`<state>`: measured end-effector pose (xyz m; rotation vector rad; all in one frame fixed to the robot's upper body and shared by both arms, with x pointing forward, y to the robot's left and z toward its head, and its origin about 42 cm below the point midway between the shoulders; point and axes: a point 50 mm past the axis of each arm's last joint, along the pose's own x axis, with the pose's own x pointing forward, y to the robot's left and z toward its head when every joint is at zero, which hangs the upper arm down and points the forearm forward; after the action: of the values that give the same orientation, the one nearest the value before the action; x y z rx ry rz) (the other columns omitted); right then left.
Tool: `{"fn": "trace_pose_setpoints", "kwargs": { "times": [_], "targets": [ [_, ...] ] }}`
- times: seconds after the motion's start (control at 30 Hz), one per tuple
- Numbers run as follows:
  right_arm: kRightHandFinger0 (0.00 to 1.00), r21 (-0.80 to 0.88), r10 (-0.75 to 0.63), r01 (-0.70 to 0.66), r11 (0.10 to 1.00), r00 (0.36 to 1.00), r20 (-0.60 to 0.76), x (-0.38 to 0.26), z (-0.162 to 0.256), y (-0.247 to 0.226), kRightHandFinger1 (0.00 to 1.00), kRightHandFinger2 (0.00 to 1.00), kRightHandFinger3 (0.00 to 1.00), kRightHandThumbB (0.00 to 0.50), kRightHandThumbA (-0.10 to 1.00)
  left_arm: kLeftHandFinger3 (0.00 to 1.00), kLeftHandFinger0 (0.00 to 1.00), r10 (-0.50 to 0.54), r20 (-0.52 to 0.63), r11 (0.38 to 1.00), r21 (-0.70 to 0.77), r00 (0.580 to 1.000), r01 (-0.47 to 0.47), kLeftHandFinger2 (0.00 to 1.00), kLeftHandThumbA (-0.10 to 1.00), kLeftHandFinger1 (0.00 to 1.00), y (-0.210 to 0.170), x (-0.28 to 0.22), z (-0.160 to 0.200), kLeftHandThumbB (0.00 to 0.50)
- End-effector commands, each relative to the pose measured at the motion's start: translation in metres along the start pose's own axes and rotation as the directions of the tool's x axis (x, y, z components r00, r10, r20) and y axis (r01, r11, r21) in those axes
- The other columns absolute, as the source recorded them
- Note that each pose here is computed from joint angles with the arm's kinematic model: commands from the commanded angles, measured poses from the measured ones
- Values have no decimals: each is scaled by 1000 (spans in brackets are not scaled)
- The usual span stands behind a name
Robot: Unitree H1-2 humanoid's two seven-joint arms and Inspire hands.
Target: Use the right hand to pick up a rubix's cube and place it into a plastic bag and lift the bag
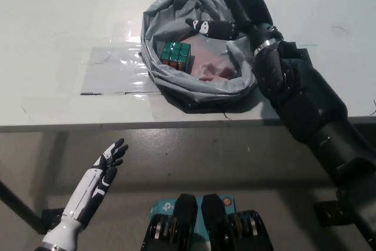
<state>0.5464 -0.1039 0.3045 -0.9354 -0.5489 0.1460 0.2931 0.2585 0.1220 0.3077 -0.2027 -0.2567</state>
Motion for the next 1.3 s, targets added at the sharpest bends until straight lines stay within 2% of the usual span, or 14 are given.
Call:
{"fn": "trace_pose_setpoints", "kwargs": {
  "times": [0.0,0.53,0.63,0.7,0.73,0.83,0.87,0.9,0.93,0.97,1.07,1.13,1.2,1.27],
  "targets": [
    [1000,-35,-77,77,996,997,-15,6,-2,-13,1000,1000,1000,500,807,1000,1000,-19,58,1000,12,998,18,1000,1000,1000,5,3,10,259],
    [1000,-101,81,-109,989,964,-252,-26,-40,25,1000,1000,1000,500,847,1000,1000,-17,51,1000,13,999,16,1000,1000,1000,4,2,9,262],
    [1000,-133,97,-143,981,949,-301,-33,-43,33,1000,1000,1000,500,691,1000,1000,-16,49,1000,15,999,15,1000,1000,1000,4,0,9,263],
    [1000,-164,92,-152,975,941,-325,-36,-46,36,1000,1000,1000,500,725,1000,1000,-15,47,1000,15,999,14,1000,1000,1000,5,0,9,263],
    [1000,-237,59,-154,959,929,-365,-36,-46,37,1000,1000,1000,450,547,1000,1000,-15,47,1000,25,999,14,1000,1000,1000,5,0,10,264],
    [1000,-299,31,-167,940,911,-412,-33,-45,34,1000,1000,1000,399,370,1000,1000,-15,45,1000,28,999,14,1000,1000,1000,5,1,10,261],
    [906,-327,18,-166,930,911,-412,-32,-43,32,852,827,965,203,73,1000,1000,-14,46,999,29,999,13,1000,1000,1000,5,1,10,252],
    [460,-347,8,-165,923,912,-411,-32,-42,31,482,722,956,274,62,1000,1000,-14,47,999,31,999,12,1000,1000,1000,4,1,10,250],
    [189,-377,-12,-154,913,915,-403,-31,-40,30,222,449,899,279,-68,1000,1000,-13,50,999,32,999,11,1000,1000,1000,4,1,10,248],
    [38,-404,-32,-139,904,921,-389,-31,-38,28,119,332,830,281,-94,1000,1000,-12,52,999,30,999,11,1000,1000,1000,4,1,10,247],
    [2,-424,-50,-118,898,930,-364,-30,-34,26,5,127,761,264,-100,1000,1000,-12,51,1000,28,999,11,1000,1000,1000,4,1,10,252],
    [0,-402,-100,-25,915,953,-286,-30,-24,19,0,8,506,264,-100,1000,1000,-13,53,1000,28,999,11,1000,1000,1000,4,2,9,246],
    [0,-378,-129,27,926,960,-248,-30,-16,14,0,5,402,232,-100,1000,1000,-14,53,999,31,998,12,1000,1000,1000,4,2,9,249],
    [0,-329,-176,103,939,964,-199,-27,-4,5,82,175,345,189,-100,1000,1000,-14,47,999,35,999,12,1000,1000,1000,5,2,10,250]
  ]
}}
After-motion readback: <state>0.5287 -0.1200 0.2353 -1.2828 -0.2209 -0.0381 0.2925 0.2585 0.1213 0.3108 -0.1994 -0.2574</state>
